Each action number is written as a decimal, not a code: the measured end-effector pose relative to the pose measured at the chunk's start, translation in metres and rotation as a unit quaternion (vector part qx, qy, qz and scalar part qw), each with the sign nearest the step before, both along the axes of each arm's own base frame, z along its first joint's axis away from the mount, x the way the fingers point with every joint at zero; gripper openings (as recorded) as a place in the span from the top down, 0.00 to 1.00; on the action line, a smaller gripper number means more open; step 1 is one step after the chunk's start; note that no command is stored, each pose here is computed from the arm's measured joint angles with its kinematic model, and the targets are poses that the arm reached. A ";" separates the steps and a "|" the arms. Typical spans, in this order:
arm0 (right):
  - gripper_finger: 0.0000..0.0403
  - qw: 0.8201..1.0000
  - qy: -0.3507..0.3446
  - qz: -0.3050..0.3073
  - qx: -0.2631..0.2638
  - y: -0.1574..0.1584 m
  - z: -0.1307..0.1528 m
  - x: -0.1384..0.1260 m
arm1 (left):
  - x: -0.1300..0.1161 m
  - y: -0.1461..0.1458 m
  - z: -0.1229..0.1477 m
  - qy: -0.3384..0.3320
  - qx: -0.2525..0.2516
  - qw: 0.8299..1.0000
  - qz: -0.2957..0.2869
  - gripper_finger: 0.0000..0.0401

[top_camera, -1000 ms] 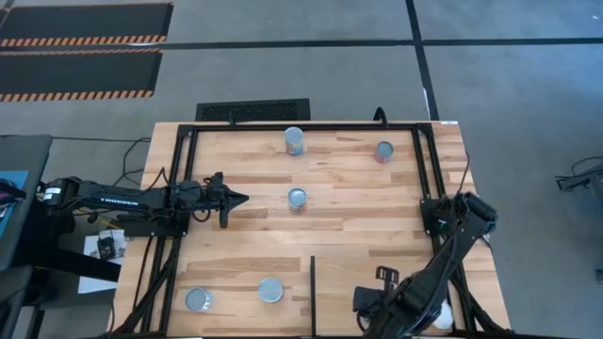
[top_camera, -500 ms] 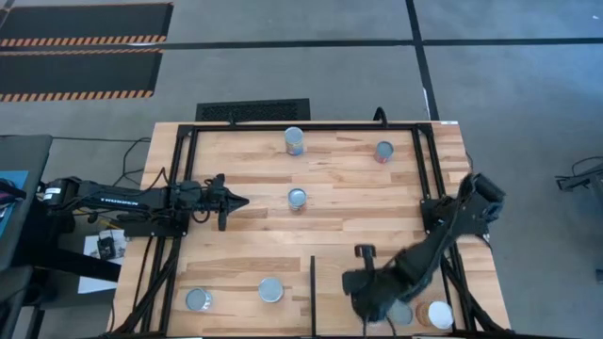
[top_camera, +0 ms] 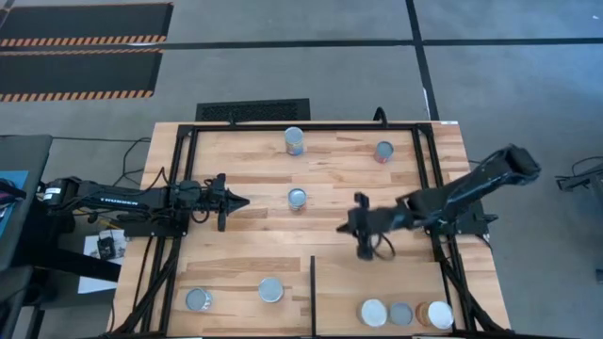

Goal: Pick and place cans onto a shelf
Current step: Put the canned oranges on the shelf

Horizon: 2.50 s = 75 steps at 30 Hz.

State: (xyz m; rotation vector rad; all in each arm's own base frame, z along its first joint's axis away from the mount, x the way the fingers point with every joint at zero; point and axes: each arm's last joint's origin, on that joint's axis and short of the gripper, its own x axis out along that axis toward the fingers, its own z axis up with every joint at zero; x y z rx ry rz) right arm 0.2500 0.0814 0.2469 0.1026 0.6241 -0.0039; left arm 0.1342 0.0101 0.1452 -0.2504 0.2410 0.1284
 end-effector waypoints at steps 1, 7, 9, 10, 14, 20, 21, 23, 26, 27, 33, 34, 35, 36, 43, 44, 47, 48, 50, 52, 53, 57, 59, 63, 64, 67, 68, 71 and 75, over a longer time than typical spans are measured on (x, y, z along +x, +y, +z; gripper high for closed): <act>0.99 1.000 0.001 -0.011 0.003 -0.009 -0.003 0.002 | 0.000 0.000 0.000 0.000 0.000 1.000 0.000 1.00; 0.91 0.997 0.026 -0.069 -0.003 -0.058 -0.029 0.028 | 0.000 0.000 0.000 -0.001 0.001 1.000 0.003 1.00; 0.86 0.997 0.026 -0.070 -0.008 -0.068 -0.036 0.041 | 0.000 0.001 0.000 0.000 0.004 1.000 0.008 1.00; 0.83 0.997 0.030 -0.069 -0.012 -0.073 -0.038 0.047 | 0.000 0.001 0.000 0.000 0.005 1.000 0.012 1.00; 0.69 0.996 0.050 -0.057 -0.047 -0.082 -0.044 0.074 | 0.000 0.002 0.000 0.004 0.013 1.000 0.025 1.00; 0.51 0.990 0.093 -0.002 -0.106 -0.093 -0.047 0.115 | 0.000 0.002 0.000 0.006 0.020 0.999 0.028 1.00; 0.49 0.989 0.098 0.003 -0.113 -0.095 -0.048 0.122 | 0.000 0.002 0.000 0.006 0.020 0.999 0.028 1.00; 0.48 0.984 0.121 0.014 -0.126 -0.098 -0.052 0.133 | 0.000 0.002 0.000 0.007 0.020 0.999 0.028 1.00; 0.49 0.977 0.154 0.027 -0.145 -0.104 -0.061 0.147 | 0.000 0.002 0.000 0.008 0.020 0.999 0.028 1.00; 0.50 0.975 0.162 0.031 -0.147 -0.105 -0.063 0.152 | 0.000 0.002 0.000 0.008 0.020 0.999 0.028 1.00; 0.66 0.962 0.221 0.056 -0.152 -0.107 -0.073 0.165 | -0.001 0.002 -0.002 0.020 0.020 0.999 0.028 1.00; 0.70 0.960 0.228 0.057 -0.151 -0.107 -0.072 0.165 | -0.001 0.002 -0.003 0.020 0.020 0.999 0.028 1.00; 0.75 0.959 0.235 0.058 -0.150 -0.107 -0.072 0.166 | -0.001 0.002 -0.003 0.020 0.020 0.999 0.028 1.00; 0.80 0.957 0.240 0.059 -0.150 -0.107 -0.072 0.166 | -0.001 0.002 -0.003 0.021 0.020 0.999 0.028 1.00; 0.95 0.954 0.269 0.060 -0.119 -0.096 -0.053 0.149 | -0.001 0.002 -0.003 0.026 0.025 0.999 0.026 1.00; 0.95 0.955 0.269 0.054 -0.111 -0.091 -0.045 0.145 | -0.001 0.002 -0.003 0.026 0.025 0.999 0.026 1.00; 0.96 0.955 0.282 0.038 -0.086 -0.071 -0.020 0.126 | -0.001 0.002 -0.003 0.026 0.025 0.999 0.026 1.00; 0.97 0.955 0.282 0.035 -0.079 -0.063 -0.013 0.121 | -0.001 0.002 -0.003 0.026 0.026 0.999 0.026 1.00; 0.98 0.957 0.283 0.027 -0.062 -0.043 0.000 0.109 | -0.001 0.002 -0.003 0.026 0.026 0.999 0.026 1.00; 0.99 0.962 0.271 0.016 -0.037 -0.022 0.013 0.099 | -0.001 0.002 -0.004 0.026 0.026 0.999 0.026 1.00; 0.98 0.963 0.267 0.009 -0.023 -0.011 0.018 0.093 | -0.001 0.002 -0.004 0.027 0.026 0.999 0.026 1.00; 0.97 0.965 0.256 -0.028 0.048 0.033 0.029 0.076 | -0.001 0.002 -0.004 0.028 0.028 0.999 0.033 1.00; 0.97 0.961 0.261 -0.049 0.081 0.054 0.030 0.068 | -0.001 0.002 -0.003 0.027 0.028 0.999 0.033 1.00; 0.98 0.952 0.267 -0.083 0.120 0.094 0.036 0.057 | -0.001 0.002 -0.004 0.028 0.029 0.999 0.034 1.00; 0.98 0.950 0.268 -0.090 0.129 0.103 0.037 0.056 | -0.001 0.002 -0.004 0.028 0.030 0.999 0.034 1.00; 0.98 0.949 0.262 -0.103 0.145 0.127 0.040 0.058 | -0.001 0.002 -0.004 0.030 0.031 0.999 0.034 1.00; 0.98 0.949 0.260 -0.107 0.146 0.134 0.040 0.059 | -0.001 0.002 -0.004 0.030 0.031 0.998 0.034 1.00; 0.98 0.947 0.262 -0.115 0.148 0.153 0.037 0.066 | -0.002 0.002 -0.004 0.033 0.031 0.998 0.036 1.00; 0.98 0.941 0.281 -0.124 0.140 0.175 0.026 0.073 | -0.002 0.002 -0.005 0.035 0.031 0.998 0.036 1.00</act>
